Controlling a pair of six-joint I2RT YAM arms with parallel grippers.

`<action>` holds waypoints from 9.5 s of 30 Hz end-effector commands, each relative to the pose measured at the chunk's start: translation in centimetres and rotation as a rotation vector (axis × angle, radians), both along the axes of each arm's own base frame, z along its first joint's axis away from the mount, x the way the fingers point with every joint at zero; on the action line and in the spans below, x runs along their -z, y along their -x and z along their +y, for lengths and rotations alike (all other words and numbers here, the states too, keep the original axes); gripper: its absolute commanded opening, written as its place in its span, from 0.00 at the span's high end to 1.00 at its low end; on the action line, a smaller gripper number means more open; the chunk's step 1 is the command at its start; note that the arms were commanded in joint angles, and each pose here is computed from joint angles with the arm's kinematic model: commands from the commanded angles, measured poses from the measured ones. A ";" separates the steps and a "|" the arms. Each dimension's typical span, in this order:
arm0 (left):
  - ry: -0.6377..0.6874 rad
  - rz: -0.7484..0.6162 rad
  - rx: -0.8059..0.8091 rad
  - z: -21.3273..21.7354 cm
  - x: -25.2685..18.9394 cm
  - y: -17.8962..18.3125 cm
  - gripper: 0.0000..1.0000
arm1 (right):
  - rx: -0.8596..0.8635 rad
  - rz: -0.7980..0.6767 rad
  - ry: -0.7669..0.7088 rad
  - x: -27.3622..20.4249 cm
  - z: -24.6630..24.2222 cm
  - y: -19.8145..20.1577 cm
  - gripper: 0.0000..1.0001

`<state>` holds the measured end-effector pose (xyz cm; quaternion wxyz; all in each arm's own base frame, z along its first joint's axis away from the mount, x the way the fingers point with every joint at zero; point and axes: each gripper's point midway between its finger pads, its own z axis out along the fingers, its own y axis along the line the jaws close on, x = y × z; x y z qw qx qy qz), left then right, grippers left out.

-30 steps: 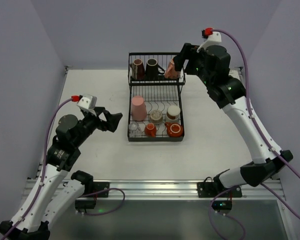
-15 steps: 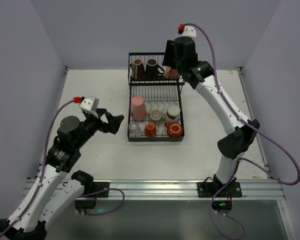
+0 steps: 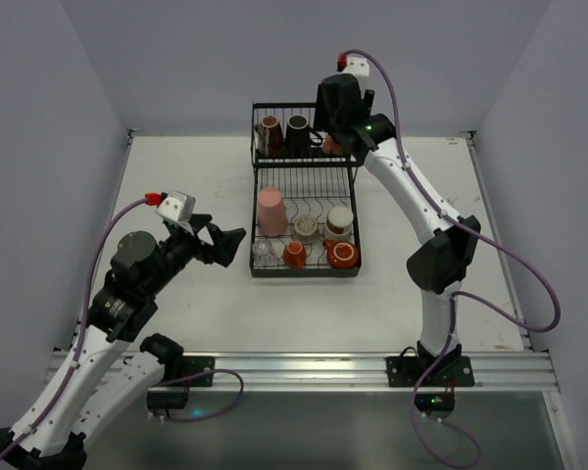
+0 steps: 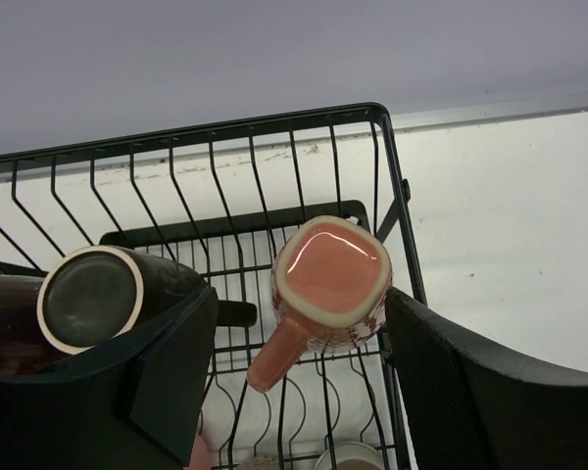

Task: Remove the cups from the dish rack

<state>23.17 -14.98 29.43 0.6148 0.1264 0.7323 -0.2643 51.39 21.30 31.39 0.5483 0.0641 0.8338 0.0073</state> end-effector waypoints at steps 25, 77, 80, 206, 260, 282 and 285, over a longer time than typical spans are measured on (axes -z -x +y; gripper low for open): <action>-0.024 0.036 0.019 -0.7 1.0 -0.3 0.00 | 0.068 -0.070 0.062 0.9 -1.0 -4.0 0.50; 0.796 0.097 0.442 -13.2 -12.8 -5.7 0.67 | -0.826 -0.219 -1.160 -9.6 6.7 21.9 0.91; 0.774 0.043 0.373 -12.3 -13.1 -6.4 1.00 | -0.841 -0.199 -1.153 -8.9 7.5 22.2 0.91; 0.155 0.104 0.052 0.5 0.6 -6.0 0.09 | -0.926 -0.120 0.060 2.7 9.6 -2.3 0.16; 0.688 0.108 0.440 -11.6 -10.8 -4.4 0.36 | -0.840 -0.440 -1.073 -11.2 4.9 21.9 0.76; 0.704 0.091 0.515 -13.8 -12.0 -4.5 0.96 | -0.866 -0.329 -1.110 -7.6 8.3 21.1 0.72; 0.681 0.064 0.440 -13.0 -12.4 -5.2 1.00 | -0.872 -0.320 -1.113 -7.3 8.3 21.2 0.56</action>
